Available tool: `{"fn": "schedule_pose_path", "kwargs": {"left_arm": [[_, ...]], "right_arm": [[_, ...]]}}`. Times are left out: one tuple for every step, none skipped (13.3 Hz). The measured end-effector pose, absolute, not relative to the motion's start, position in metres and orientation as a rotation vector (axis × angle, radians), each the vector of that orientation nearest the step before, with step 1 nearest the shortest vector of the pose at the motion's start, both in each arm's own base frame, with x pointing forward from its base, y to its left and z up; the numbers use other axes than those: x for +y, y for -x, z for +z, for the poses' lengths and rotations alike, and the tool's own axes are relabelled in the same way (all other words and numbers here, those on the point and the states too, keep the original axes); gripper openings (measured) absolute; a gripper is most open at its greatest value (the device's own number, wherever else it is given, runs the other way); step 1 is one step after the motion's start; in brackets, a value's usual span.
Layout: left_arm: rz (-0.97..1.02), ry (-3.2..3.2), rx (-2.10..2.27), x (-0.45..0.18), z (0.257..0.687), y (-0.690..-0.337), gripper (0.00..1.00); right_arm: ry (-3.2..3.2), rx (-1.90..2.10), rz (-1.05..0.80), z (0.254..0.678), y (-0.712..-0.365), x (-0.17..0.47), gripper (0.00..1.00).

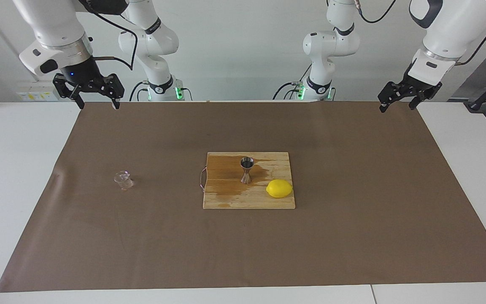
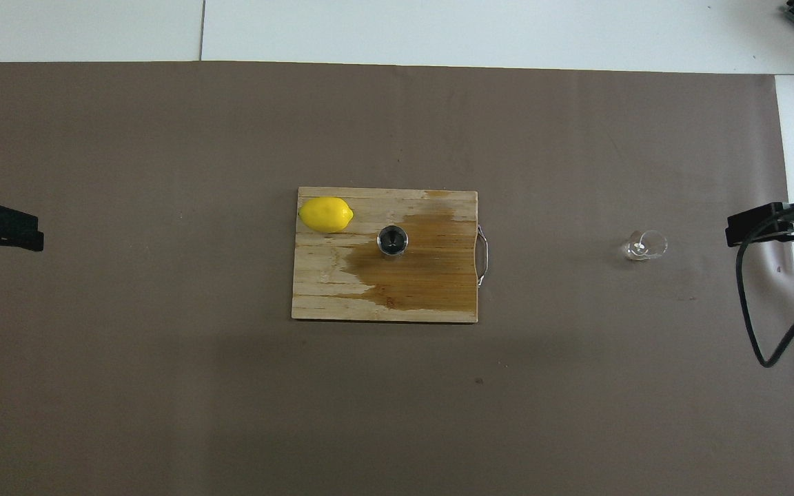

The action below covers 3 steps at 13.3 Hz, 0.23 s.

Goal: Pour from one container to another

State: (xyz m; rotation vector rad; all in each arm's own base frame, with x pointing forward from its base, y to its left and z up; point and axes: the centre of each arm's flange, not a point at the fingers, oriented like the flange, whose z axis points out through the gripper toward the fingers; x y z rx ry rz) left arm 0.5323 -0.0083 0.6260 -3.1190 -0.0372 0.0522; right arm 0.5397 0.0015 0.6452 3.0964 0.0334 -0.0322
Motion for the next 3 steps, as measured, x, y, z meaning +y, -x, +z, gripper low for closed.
{"fn": "schedule_pose_path", "kwargs": {"left_arm": [[0.052,3.119,-0.037,-0.0083,0.626,-0.5323,1.0],[0.052,3.119,-0.037,-0.0083,0.626,-0.5323,1.0],[0.052,3.119,-0.037,-0.0083,0.626,-0.5323,1.0]], "right_arm": [[-3.103,0.03,-0.032,0.6452,-0.5397,0.001,1.0],[-3.105,0.029,-0.032,0.6453,-0.5397,0.0007,1.0],[-3.111,0.028,-0.032,0.6453,-0.5397,0.0007,1.0]]}}
